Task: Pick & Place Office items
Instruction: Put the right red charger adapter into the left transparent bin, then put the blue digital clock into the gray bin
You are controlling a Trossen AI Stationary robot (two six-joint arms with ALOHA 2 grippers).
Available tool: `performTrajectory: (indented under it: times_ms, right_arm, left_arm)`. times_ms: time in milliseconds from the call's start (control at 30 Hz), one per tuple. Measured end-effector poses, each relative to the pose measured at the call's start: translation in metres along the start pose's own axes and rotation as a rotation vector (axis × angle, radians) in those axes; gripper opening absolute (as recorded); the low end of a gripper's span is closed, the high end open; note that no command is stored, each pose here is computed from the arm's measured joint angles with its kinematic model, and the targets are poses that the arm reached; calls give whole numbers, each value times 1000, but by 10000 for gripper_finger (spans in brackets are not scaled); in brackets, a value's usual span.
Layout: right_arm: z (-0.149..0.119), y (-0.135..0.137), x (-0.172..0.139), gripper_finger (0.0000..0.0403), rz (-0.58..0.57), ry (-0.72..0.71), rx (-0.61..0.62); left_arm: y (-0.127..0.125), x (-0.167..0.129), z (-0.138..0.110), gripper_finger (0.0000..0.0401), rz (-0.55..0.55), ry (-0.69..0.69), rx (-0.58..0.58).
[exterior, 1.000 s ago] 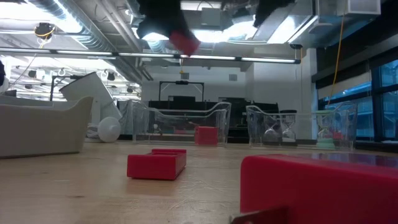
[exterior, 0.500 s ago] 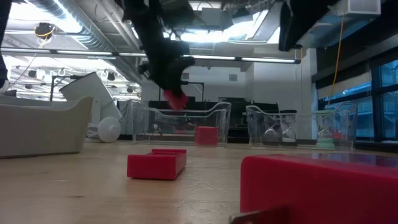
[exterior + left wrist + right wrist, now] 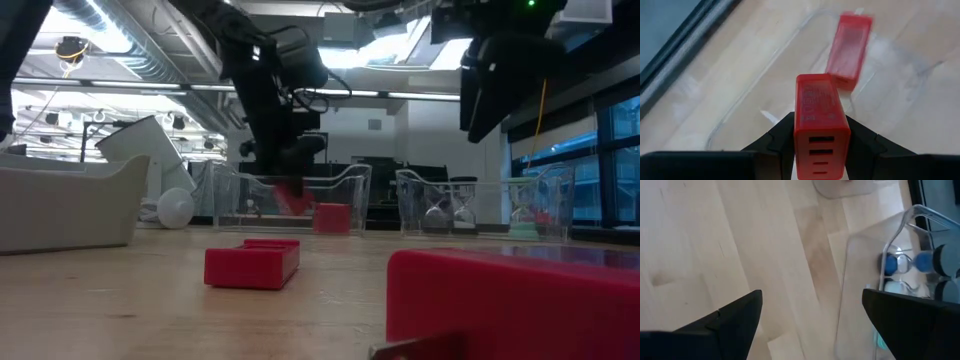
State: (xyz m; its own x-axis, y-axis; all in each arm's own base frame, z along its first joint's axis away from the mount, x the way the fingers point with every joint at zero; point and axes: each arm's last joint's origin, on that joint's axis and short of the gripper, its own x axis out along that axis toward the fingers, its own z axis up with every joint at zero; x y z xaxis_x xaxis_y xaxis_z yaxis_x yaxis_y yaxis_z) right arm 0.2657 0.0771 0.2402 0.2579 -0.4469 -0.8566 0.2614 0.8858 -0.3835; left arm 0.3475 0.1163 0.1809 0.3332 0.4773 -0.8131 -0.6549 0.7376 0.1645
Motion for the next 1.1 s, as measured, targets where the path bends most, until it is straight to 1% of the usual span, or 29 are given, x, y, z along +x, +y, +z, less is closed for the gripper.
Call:
performTrajectory:
  times_ms: [333, 500, 667, 767, 900, 967, 1100]
  right_arm:
    - [2, 5, 6, 345, 26, -53, 6]
    - [5, 6, 5, 345, 38, -78, 6]
    - [5, 6, 5, 345, 39, -80, 2]
    - [5, 6, 5, 345, 40, -79, 2]
    - [5, 7, 5, 345, 45, -80, 3]
    - [5, 7, 5, 345, 65, -72, 4]
    - [6, 10, 5, 345, 127, -57, 8]
  left_arm:
    - [9, 11, 1, 127, -25, 30, -18]
    - [11, 12, 1, 148, -36, 36, 10]
    - [10, 11, 1, 173, -54, 38, 18]
    - [10, 11, 1, 187, -55, 39, 43]
    - [14, 1, 1, 202, -50, 47, 79]
    - [18, -12, 3, 206, -47, 39, 85]
    - [27, -45, 10, 206, -63, -32, 64]
